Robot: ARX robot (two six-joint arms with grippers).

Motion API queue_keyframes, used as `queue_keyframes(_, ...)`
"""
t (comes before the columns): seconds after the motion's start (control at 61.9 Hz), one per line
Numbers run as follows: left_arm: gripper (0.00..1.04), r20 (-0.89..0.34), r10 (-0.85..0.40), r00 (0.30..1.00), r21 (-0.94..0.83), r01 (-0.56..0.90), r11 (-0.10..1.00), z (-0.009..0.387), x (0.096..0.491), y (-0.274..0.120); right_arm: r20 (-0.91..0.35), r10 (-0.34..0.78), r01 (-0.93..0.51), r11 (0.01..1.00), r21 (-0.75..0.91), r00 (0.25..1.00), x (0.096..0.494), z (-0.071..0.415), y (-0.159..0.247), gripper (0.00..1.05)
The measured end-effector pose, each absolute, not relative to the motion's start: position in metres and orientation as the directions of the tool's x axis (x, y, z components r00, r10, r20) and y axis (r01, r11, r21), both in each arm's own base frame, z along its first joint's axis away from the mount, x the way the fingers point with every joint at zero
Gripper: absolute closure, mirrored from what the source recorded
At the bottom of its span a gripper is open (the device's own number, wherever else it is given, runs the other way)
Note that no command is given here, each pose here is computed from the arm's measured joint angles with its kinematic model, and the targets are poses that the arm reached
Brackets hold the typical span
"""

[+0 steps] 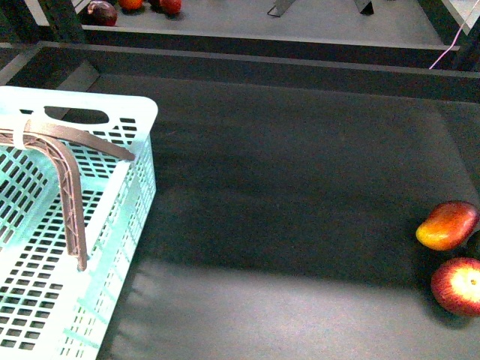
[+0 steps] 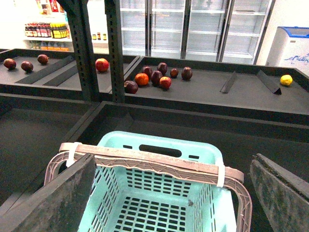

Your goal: Pick apple with right arm and hold basket with left

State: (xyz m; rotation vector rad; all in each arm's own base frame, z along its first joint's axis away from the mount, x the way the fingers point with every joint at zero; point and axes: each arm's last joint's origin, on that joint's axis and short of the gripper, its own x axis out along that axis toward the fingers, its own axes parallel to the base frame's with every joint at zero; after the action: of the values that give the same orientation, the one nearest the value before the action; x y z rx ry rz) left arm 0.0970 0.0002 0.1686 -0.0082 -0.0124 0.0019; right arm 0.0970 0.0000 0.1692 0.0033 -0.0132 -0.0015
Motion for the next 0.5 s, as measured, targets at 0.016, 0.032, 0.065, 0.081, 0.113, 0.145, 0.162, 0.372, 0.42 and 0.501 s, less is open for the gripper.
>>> queue_keyframes(0.016, 0.07, 0.012, 0.002, 1.0, -0.008, -0.002, 1.0, 0.1686, 0.097, 0.0002, 0.013, -0.002, 0.001, 1.0, 0.003, 1.0, 0.097, 0.1692, 0.0, 0.09)
queue_keyframes(0.032, 0.07, 0.012, 0.003, 1.0, -0.008, -0.003, 1.0, 0.1686, 0.097, 0.0002, 0.013, -0.002, 0.001, 1.0, 0.003, 1.0, 0.097, 0.1692, 0.0, 0.09)
queue_keyframes(0.065, 0.07, 0.012, 0.002, 1.0, -0.009, -0.002, 1.0, 0.1686, 0.097, 0.0002, 0.013, -0.002, 0.001, 1.0, 0.003, 1.0, 0.097, 0.1692, 0.0, 0.09)
queue_keyframes(0.081, 0.07, 0.012, 0.003, 1.0, -0.008, -0.003, 1.0, 0.1686, 0.097, 0.0002, 0.013, -0.002, 0.001, 1.0, 0.003, 1.0, 0.097, 0.1692, 0.0, 0.09)
queue_keyframes(0.113, 0.07, 0.012, 0.002, 1.0, -0.008, -0.002, 1.0, 0.1686, 0.097, 0.0002, 0.013, -0.002, 0.001, 1.0, 0.003, 1.0, 0.097, 0.1692, 0.0, 0.09)
queue_keyframes(0.145, 0.07, 0.012, 0.002, 1.0, -0.008, -0.002, 1.0, 0.1686, 0.097, 0.0002, 0.013, -0.002, 0.001, 1.0, 0.003, 1.0, 0.097, 0.1692, 0.0, 0.09)
queue_keyframes(0.162, 0.07, 0.012, 0.002, 1.0, -0.008, -0.002, 1.0, 0.1686, 0.097, 0.0002, 0.013, -0.002, 0.001, 1.0, 0.003, 1.0, 0.097, 0.1692, 0.0, 0.09)
queue_keyframes(0.372, 0.07, 0.012, 0.002, 1.0, -0.008, -0.002, 1.0, 0.1686, 0.097, 0.0002, 0.013, -0.002, 0.001, 1.0, 0.003, 1.0, 0.097, 0.1692, 0.0, 0.09)
queue_keyframes(0.42, 0.07, 0.012, 0.002, 1.0, -0.008, -0.002, 1.0, 0.1686, 0.097, 0.0002, 0.013, -0.002, 0.001, 1.0, 0.003, 1.0, 0.097, 0.1692, 0.0, 0.09)
queue_keyframes(0.501, 0.07, 0.012, 0.002, 1.0, -0.008, -0.002, 1.0, 0.1686, 0.097, 0.0002, 0.013, -0.002, 0.001, 1.0, 0.003, 1.0, 0.097, 0.1692, 0.0, 0.09)
